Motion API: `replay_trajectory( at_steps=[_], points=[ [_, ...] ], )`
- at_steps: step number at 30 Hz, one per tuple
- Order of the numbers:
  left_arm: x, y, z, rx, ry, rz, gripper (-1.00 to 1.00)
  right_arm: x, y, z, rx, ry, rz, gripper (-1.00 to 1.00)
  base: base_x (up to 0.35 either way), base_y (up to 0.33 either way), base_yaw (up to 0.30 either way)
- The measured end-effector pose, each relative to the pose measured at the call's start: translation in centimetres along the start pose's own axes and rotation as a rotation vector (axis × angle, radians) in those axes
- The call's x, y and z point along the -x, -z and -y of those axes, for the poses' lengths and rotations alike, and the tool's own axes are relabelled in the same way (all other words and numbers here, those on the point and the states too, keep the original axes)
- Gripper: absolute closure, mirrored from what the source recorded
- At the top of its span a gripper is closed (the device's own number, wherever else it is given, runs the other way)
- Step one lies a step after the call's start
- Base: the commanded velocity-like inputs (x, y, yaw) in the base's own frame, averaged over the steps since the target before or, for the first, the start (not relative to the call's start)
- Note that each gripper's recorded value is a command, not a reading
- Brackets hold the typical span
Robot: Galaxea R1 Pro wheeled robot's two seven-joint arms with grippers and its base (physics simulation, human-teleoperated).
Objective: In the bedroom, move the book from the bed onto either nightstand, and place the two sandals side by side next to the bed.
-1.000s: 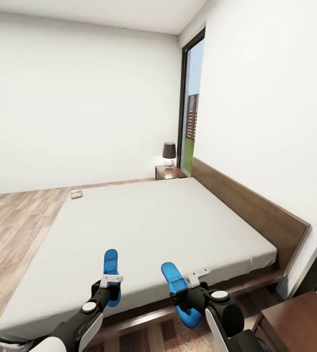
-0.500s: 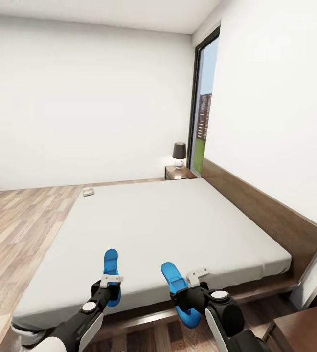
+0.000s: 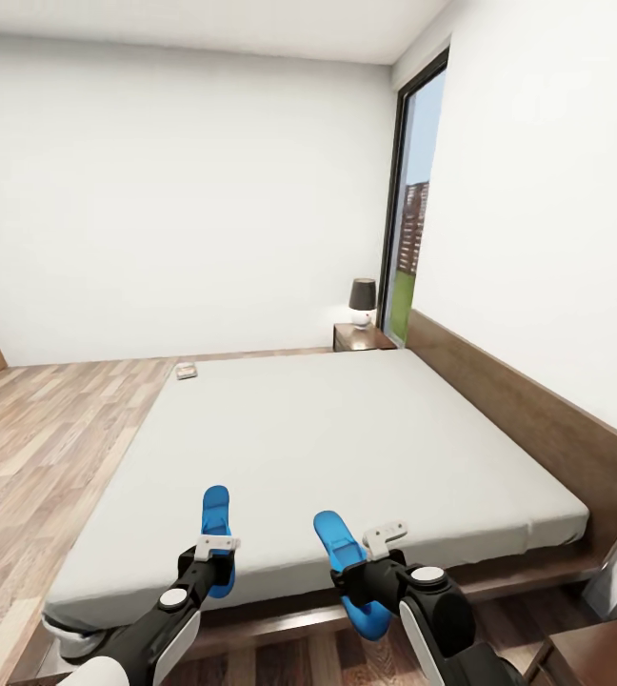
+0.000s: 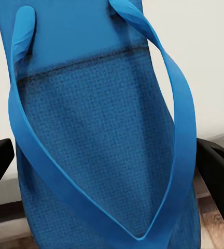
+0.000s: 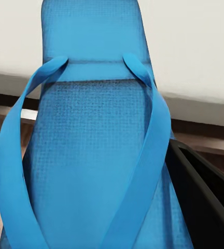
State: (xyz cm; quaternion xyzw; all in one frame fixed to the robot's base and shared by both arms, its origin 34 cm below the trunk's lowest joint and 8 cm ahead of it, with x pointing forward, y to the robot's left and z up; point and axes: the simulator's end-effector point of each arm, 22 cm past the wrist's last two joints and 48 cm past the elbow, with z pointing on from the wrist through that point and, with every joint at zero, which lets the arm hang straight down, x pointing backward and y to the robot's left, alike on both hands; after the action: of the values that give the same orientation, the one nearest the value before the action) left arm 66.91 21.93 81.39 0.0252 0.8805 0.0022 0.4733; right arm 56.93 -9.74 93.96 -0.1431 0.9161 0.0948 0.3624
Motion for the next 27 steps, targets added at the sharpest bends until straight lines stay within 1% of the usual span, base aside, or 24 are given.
replay_trajectory(
  at_steps=[16,27],
  points=[
    [0.02,0.0,0.0,0.0,0.0,0.0,1.0,0.01,0.0,0.0,0.0,0.0,0.0,1.0,-0.021,0.0,0.007],
    [-0.2,-0.06,0.01,0.0,0.0,-0.003,1.0,-0.12,-0.12,-0.02,0.001,0.0,-0.003,1.0,-0.003,0.0,0.202]
  ],
)
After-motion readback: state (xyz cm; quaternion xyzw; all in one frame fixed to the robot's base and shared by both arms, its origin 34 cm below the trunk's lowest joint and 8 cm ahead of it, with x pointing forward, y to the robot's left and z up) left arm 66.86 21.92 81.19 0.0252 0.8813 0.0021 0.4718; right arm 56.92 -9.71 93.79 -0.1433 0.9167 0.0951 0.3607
